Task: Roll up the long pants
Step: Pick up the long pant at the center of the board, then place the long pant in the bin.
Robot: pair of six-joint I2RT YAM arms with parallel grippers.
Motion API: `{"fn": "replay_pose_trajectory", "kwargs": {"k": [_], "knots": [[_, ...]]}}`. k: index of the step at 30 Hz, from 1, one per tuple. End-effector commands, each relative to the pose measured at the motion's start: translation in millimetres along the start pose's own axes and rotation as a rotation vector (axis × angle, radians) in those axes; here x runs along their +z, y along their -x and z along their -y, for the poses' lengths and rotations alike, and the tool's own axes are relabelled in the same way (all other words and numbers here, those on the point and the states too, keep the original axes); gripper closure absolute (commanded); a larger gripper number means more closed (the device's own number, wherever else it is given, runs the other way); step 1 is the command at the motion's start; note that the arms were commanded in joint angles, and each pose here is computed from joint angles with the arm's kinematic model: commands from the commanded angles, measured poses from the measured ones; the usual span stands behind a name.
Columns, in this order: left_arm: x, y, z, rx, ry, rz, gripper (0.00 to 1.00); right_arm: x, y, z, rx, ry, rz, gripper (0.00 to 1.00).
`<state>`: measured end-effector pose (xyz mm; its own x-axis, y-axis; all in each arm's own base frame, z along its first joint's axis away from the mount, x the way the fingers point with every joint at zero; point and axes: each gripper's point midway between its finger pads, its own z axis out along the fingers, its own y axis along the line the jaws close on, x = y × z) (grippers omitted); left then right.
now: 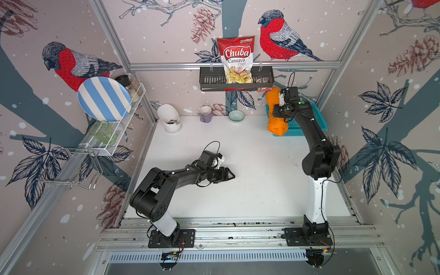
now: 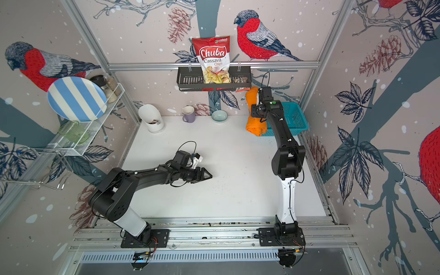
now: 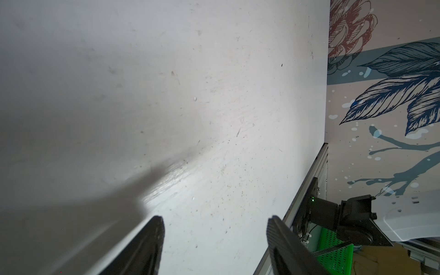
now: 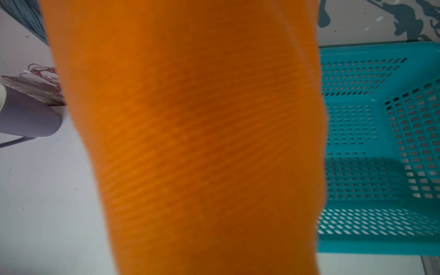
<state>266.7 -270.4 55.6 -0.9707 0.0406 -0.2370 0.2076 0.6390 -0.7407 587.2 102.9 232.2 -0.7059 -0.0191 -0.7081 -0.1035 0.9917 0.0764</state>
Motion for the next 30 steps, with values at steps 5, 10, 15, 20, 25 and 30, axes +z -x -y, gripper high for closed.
{"fn": "replay_pose_trajectory", "kwargs": {"k": [5,10,15,20,25,30], "knots": [[7,-4,8,0.064,-0.022,-0.011,0.29,13,64,6,-0.015,0.069,0.29,1.0],[13,-5,3,0.063,-0.017,-0.029,0.3,16,78,20,0.027,0.08,0.348,1.0],[17,-4,0,0.063,-0.017,-0.038,0.3,35,78,42,0.11,0.101,0.367,1.0],[20,-6,-4,0.058,-0.012,-0.048,0.3,62,61,55,0.173,0.147,0.323,1.0],[24,-8,-7,0.054,-0.013,-0.057,0.3,88,34,58,0.241,0.19,0.232,1.0],[23,-8,-7,0.055,-0.011,-0.056,0.3,99,-6,61,0.344,0.219,0.08,1.0]]}}
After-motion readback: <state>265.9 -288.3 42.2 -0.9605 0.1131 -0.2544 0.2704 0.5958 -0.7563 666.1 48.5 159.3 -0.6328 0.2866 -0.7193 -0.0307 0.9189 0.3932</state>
